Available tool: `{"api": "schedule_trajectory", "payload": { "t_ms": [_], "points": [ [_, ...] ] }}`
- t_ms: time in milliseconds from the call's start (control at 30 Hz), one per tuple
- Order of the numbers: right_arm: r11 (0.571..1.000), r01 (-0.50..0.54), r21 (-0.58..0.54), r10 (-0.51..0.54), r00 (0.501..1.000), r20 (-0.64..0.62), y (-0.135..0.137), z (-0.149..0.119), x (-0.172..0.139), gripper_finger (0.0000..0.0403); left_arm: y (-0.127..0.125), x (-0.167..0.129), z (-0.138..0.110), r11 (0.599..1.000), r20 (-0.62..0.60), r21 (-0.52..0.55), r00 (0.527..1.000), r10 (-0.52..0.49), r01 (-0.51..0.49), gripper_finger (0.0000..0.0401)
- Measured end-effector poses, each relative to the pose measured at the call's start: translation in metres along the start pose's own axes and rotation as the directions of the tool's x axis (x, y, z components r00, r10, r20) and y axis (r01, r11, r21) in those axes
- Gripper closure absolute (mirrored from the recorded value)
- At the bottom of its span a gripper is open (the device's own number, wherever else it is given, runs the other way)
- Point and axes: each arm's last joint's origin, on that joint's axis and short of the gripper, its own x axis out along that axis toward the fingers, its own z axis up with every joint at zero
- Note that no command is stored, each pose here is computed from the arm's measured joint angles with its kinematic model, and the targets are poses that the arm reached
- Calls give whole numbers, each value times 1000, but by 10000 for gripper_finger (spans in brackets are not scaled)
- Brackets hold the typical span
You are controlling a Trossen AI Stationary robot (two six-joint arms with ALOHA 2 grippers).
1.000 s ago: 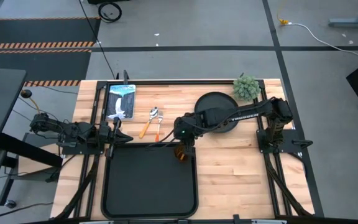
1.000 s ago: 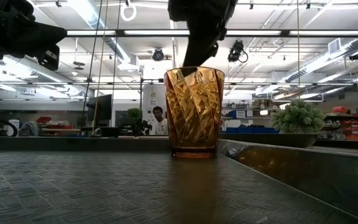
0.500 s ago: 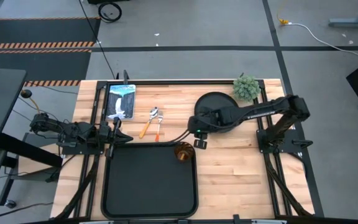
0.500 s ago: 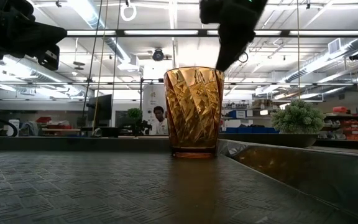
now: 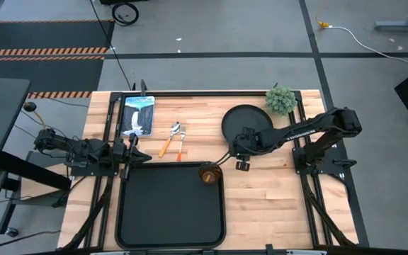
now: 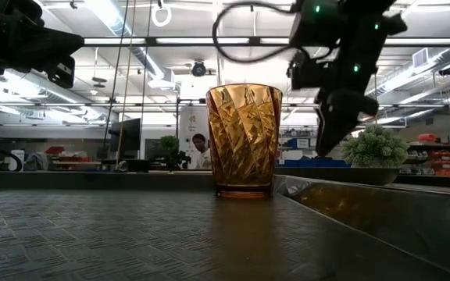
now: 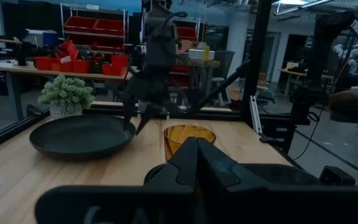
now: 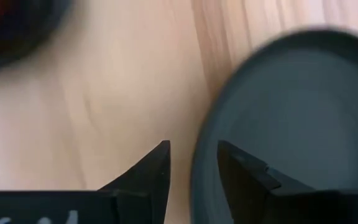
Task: Pick and place plate/cup/fork/spoon on tray
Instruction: Put the black plate on the black serving tray below the orange glass
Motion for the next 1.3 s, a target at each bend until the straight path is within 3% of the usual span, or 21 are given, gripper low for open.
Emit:
{"api": "schedule_trajectory", "payload": {
  "t_ms": [233,433,600,1133,1300],
  "points": [
    [1000,16,15,-15,999,-30,-12,-5,10,232,0,0,0,1000,4,-1,1000,-1,1,392],
    [998,-45,32,45,999,5,-14,-9,21,205,0,0,0,1000,-1,1,1000,0,0,392],
    [999,-27,27,27,1000,-3,-15,-14,25,202,0,0,0,1000,-1,0,1000,0,0,392],
    [999,1,38,-1,1000,6,-14,-27,36,297,0,0,0,1000,-1,0,1000,0,0,392],
    [998,-56,40,56,998,9,-12,-27,36,349,0,0,0,1000,-1,1,1000,0,0,392]
  ]
}}
